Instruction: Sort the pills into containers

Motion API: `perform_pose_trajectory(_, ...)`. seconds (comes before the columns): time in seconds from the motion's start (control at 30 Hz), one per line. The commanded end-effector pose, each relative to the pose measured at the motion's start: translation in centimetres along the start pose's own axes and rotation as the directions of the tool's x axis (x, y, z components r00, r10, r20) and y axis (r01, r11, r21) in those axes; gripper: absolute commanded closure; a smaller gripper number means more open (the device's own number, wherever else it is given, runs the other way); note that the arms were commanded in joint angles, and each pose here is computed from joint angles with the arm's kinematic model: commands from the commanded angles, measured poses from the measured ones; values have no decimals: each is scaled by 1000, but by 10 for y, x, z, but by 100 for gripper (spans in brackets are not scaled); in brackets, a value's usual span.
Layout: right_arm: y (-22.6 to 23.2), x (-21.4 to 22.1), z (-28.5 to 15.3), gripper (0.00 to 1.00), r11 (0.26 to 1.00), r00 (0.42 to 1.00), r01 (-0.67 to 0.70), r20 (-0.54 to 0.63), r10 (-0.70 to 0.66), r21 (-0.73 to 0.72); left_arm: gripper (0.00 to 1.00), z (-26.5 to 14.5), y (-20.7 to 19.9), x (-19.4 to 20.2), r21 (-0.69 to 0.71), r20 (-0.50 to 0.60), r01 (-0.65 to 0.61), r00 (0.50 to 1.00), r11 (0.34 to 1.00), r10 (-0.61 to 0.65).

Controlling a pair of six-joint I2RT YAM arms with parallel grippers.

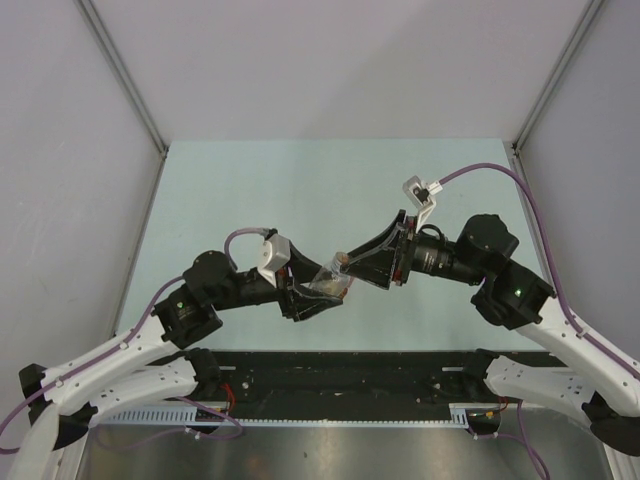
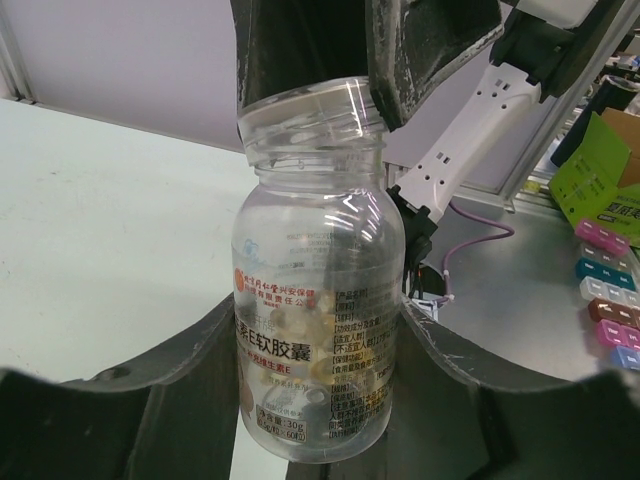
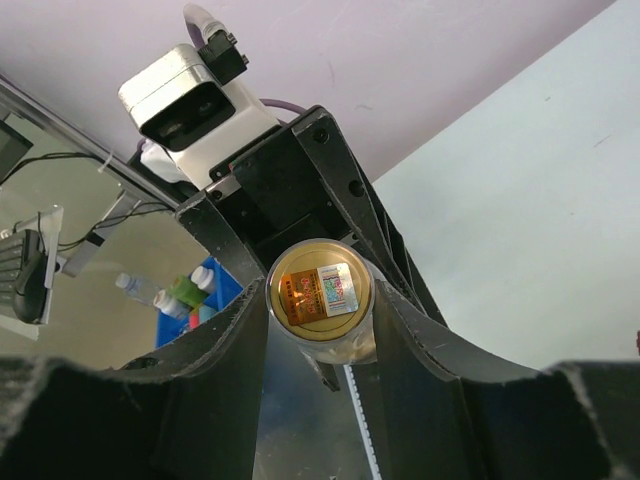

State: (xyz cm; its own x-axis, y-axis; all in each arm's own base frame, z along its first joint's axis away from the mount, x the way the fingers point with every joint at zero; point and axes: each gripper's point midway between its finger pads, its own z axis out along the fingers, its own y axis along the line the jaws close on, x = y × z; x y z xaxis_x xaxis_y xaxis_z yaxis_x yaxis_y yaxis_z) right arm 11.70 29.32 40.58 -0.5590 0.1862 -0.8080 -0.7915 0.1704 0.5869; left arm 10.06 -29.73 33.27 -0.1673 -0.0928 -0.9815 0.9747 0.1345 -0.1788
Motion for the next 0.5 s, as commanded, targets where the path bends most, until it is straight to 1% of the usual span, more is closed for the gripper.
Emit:
perform_pose_trajectory(0.0,12,-2,-3,100,997,998,67,-14,-68,-30,99,-2,-7,-36,0,104,-29,994,1000,29)
perform_pose_trajectory(0.2,8,1,-4,100,992,992,124,-19,-124,-2,100,-2,-5,-37,-10,113,-9,994,1000,10)
perform_pose_trajectory(0.47,13,12,-3,100,980,979,199,-43,-200,-14,100,-4,-5,-40,-19,152,23,988,1000,-20)
